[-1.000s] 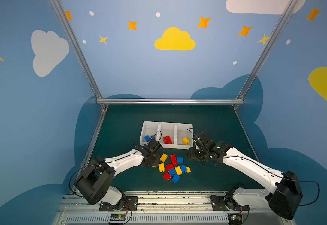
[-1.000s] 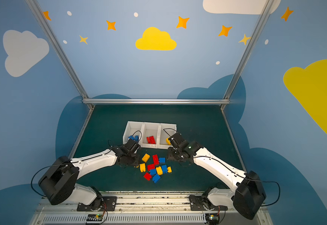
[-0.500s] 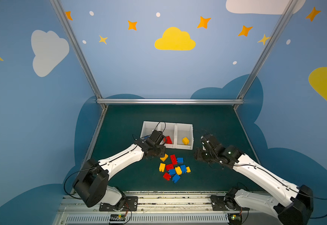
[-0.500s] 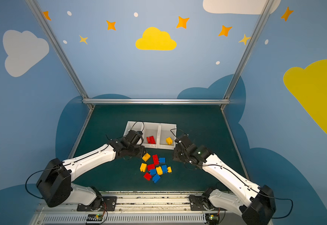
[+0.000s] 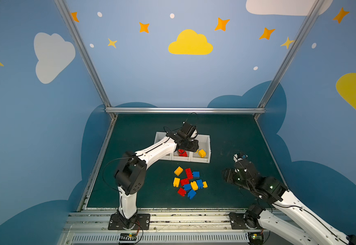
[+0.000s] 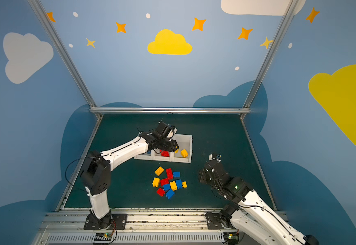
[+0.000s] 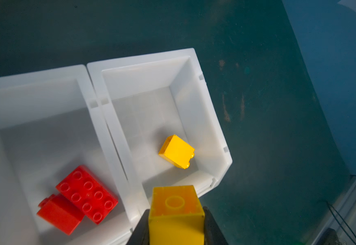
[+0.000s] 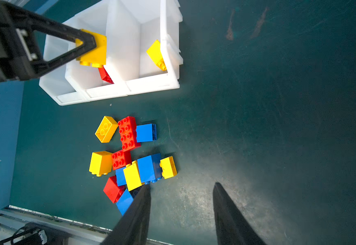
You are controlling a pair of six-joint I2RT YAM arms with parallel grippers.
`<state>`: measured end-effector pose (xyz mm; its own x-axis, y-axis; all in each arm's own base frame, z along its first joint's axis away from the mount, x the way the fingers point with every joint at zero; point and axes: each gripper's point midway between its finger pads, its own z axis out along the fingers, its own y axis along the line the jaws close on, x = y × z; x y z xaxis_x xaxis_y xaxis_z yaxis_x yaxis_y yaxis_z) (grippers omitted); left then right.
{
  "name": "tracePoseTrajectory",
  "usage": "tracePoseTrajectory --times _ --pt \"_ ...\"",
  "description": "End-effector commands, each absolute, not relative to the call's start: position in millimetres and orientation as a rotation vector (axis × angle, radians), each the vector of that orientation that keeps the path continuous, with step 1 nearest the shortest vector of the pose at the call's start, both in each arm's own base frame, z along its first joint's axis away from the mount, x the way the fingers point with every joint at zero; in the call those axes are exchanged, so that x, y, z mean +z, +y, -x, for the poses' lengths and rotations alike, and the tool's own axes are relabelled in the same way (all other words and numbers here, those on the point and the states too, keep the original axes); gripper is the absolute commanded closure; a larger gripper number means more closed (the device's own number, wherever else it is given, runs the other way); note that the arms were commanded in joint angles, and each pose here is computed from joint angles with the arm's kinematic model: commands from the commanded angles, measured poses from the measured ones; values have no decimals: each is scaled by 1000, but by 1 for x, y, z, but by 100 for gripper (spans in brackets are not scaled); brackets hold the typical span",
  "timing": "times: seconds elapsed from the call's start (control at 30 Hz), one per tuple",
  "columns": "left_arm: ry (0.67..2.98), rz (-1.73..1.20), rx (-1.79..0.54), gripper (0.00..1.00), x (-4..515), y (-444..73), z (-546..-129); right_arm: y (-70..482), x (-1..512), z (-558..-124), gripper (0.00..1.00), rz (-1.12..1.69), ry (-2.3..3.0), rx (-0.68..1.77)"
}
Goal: Sort the legos into containers by color
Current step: 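Carry the yellow brick with the left gripper while the right arm moves aside, then open the left gripper to release the yellow brick into the compartment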
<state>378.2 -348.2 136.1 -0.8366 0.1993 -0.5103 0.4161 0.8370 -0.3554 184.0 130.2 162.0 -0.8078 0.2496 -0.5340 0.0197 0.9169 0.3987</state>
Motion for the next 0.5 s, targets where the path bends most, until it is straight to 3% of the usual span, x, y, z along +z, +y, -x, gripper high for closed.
tracePoseTrajectory --times 0.0,0.17,0.47 --pt "2600 -502 -630 65 126 -356 -377 120 151 -177 52 -219 2509 453" --pt "2606 -496 -610 64 120 -362 -387 121 152 -178 52 -210 2502 460" --pt "2601 -482 -616 50 121 -367 -390 126 152 -180 48 -173 2523 450"
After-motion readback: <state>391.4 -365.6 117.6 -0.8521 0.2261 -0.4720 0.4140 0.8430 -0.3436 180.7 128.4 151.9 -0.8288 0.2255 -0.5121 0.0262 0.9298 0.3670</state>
